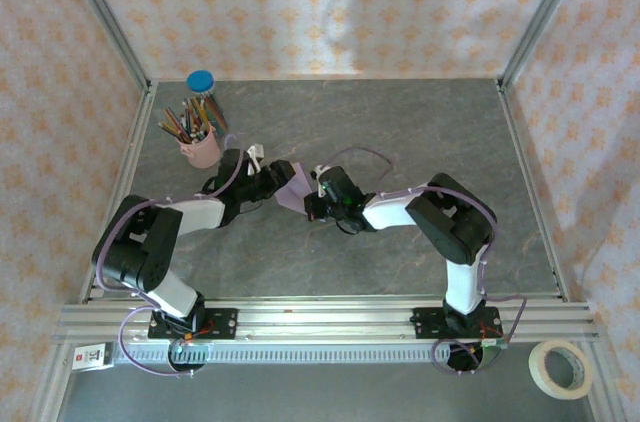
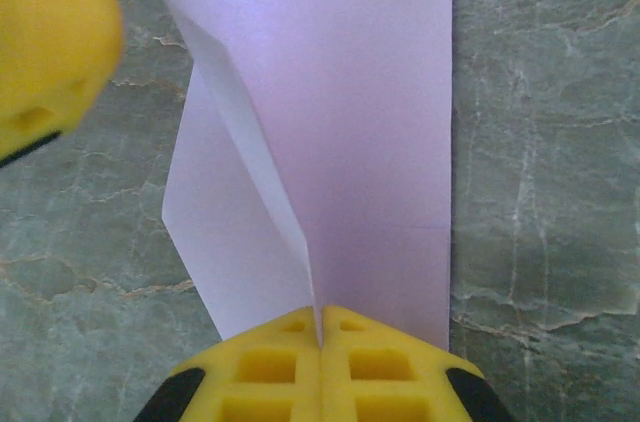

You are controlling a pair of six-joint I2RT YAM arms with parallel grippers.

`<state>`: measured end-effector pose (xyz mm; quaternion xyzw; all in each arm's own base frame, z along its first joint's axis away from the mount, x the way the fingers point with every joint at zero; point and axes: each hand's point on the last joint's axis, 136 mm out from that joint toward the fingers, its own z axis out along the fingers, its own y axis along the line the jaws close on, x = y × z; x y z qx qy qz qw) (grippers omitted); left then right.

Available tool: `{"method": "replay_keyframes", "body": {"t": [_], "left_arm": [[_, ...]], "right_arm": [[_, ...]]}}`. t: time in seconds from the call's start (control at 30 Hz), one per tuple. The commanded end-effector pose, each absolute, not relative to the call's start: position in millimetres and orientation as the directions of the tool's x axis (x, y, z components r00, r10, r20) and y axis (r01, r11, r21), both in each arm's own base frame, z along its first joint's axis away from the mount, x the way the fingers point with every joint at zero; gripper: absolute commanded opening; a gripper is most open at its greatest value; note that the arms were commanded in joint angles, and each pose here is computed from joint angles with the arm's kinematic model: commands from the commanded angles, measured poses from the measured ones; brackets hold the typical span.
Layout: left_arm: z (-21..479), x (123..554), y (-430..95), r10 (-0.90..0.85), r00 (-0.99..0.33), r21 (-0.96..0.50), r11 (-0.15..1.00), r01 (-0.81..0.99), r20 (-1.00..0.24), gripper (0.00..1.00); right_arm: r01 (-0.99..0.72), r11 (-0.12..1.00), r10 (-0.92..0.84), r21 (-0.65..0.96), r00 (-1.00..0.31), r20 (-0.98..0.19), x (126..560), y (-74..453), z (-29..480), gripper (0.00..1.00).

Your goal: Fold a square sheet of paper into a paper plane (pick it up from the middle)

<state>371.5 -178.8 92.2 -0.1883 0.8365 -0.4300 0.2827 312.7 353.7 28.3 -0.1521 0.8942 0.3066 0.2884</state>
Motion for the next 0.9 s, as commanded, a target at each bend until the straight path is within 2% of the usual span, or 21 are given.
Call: {"method": "replay_keyframes", "body": {"t": [0.0, 0.23, 0.57, 0.87], "left_arm": [[88.2, 367.5, -168.2, -0.582, -0.752, -0.817, 0.568, -0.103, -0.31, 0.6], [93.0, 363.4, -178.4, -0.56, -0.774, -0.85, 0.523, -0.054, -0.296, 0.53], [84.4, 363.9, -193.4, -0.53, -0.814, -0.89, 0.454, -0.037, -0.237, 0.27], [80.2, 363.8, -200.4, -0.509, -0.832, -0.904, 0.427, -0.02, -0.221, 0.15]], "right_arm": [[-0.454, 0.694, -0.035, 0.559, -0.796, -0.604, 312.1, 358.1, 46.3, 0.03], [-0.421, 0.599, 0.021, 0.681, -0.842, -0.539, 310.1, 360.1, 54.3, 0.01], [-0.337, 0.537, 0.065, 0.773, -0.897, -0.436, 310.7, 363.5, 48.7, 0.0], [-0.28, 0.501, 0.073, 0.819, -0.929, -0.363, 308.9, 362.3, 39.9, 0.0]]}}
